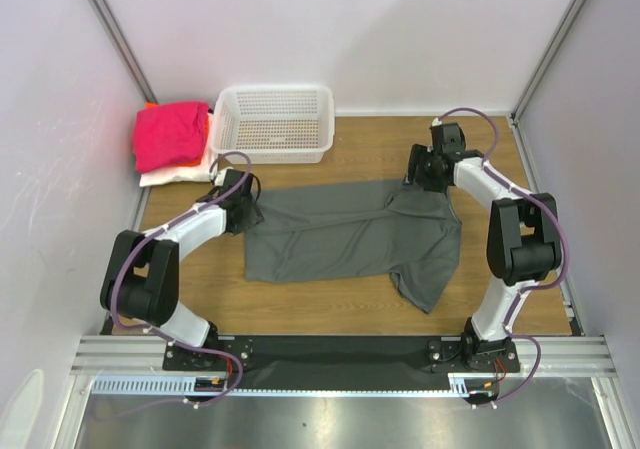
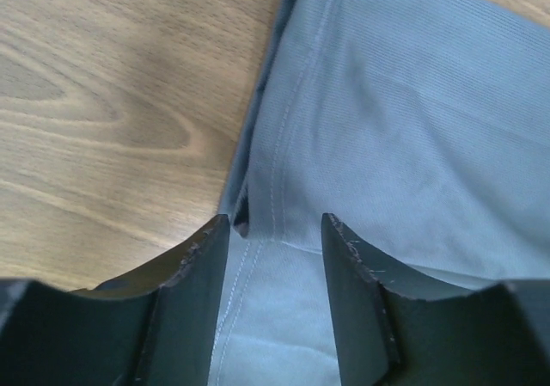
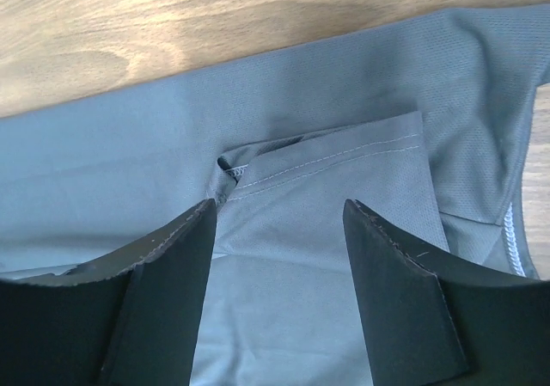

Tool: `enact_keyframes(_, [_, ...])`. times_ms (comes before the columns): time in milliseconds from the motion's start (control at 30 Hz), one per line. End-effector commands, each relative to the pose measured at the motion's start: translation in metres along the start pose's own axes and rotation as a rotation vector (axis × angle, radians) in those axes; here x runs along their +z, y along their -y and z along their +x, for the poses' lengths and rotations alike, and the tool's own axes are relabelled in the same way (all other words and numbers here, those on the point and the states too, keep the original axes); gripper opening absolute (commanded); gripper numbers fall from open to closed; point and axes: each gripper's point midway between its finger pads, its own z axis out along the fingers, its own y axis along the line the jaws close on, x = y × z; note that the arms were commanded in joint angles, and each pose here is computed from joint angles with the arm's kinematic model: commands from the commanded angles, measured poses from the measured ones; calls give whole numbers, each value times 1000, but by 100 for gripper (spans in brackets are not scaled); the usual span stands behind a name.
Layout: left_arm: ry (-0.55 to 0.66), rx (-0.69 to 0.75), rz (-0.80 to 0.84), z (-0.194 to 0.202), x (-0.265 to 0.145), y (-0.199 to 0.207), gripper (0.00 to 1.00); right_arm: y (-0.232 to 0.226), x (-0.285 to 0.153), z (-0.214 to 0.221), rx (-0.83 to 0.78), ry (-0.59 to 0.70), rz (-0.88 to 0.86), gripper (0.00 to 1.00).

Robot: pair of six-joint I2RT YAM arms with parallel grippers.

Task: Fold and stack the t-shirts
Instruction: Fold the tshirt

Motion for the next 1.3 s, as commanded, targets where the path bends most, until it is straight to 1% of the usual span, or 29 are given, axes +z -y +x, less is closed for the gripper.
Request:
enact_keyframes(0, [45, -34, 6, -14, 4, 2, 50, -6, -20, -17, 0, 66, 3, 67])
enact_keyframes(133, [60, -28, 6, -19, 8, 1, 38, -5, -22, -19, 4, 72, 6, 67])
enact_keyframes(167, [72, -28, 9, -23, 9, 3, 30, -6, -22, -20, 3, 73, 4, 67])
enact_keyframes(233, [80, -28, 11, -27, 12, 4, 23, -7, -21, -20, 7, 72, 2, 67])
enact_keyframes(267, [81, -26, 11, -28, 13, 4, 12, -7, -21, -20, 8, 71, 3, 67])
enact_keyframes(333, [87, -28, 9, -32, 14, 3, 1, -6, -20, -20, 14, 68, 8, 67])
enact_keyframes(433, [105, -18, 16, -39, 12, 3, 0, -6, -20, -21, 16, 71, 11, 67])
enact_keyframes(633, [194, 25, 19, -64, 1, 5, 0, -11, -12, -16, 3, 54, -1, 66])
enact_keyframes(700, [203, 35, 18, -66, 1, 5, 0, -13, -10, -15, -3, 49, -5, 66])
enact_keyframes(900, [177, 42, 20, -56, 4, 2, 0, -15, -4, -11, -17, 34, -14, 66])
enact_keyframes(1133, [137, 51, -4, -33, -2, -16, 1, -16, 0, -6, -58, 15, -10, 67])
enact_keyframes(1267, [134, 32, -22, -26, -5, -24, 9, -18, 4, -6, -74, 11, -17, 67])
